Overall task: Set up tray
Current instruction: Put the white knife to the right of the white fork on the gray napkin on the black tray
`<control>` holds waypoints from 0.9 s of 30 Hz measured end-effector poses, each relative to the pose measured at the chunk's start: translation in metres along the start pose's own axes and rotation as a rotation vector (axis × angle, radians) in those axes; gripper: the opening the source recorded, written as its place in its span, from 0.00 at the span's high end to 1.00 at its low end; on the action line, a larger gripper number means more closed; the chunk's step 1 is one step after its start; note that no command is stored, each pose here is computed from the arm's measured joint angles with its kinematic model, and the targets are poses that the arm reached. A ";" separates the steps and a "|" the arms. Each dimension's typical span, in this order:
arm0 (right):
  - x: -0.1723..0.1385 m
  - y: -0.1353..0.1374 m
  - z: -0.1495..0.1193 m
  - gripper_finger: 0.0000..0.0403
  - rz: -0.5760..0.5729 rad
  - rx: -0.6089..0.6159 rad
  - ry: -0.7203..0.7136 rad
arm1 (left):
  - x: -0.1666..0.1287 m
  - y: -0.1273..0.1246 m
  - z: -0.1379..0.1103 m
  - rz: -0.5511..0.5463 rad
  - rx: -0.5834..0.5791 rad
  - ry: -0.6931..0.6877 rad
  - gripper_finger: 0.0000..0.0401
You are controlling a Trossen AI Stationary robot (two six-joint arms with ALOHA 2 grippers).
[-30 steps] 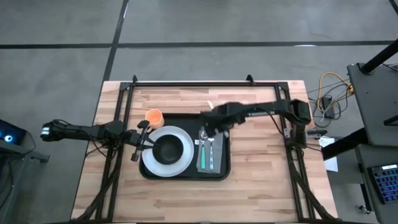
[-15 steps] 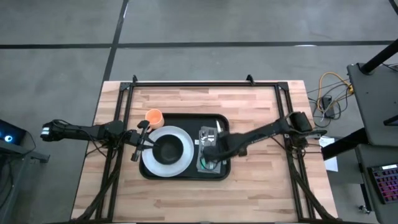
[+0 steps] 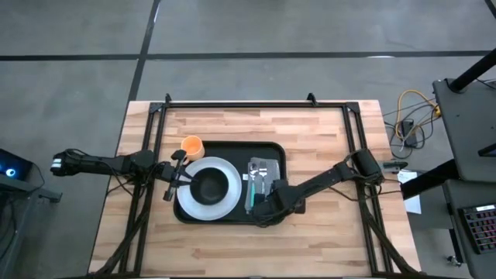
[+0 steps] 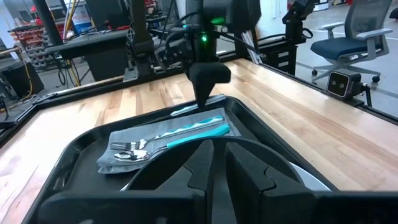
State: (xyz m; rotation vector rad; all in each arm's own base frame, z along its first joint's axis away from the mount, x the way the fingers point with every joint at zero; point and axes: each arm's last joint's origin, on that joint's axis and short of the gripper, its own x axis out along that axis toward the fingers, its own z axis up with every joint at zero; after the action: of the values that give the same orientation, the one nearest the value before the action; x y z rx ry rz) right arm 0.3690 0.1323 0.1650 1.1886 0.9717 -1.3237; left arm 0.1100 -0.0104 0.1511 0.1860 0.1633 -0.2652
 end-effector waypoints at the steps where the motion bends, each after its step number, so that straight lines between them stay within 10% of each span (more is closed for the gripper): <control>1: 0.002 0.001 -0.001 0.96 0.001 -0.001 -0.008 | 0.000 0.000 0.000 0.000 0.000 0.000 0.94; 27: -0.001 0.009 0.001 0.96 0.065 -0.050 -0.130 | 0.000 0.000 0.000 0.000 0.000 0.000 0.94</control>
State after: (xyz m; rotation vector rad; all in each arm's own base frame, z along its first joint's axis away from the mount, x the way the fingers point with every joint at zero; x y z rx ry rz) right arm 0.3780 0.1306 0.1672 1.0738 0.8611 -1.3007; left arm 0.1100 -0.0104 0.1511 0.1860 0.1636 -0.2650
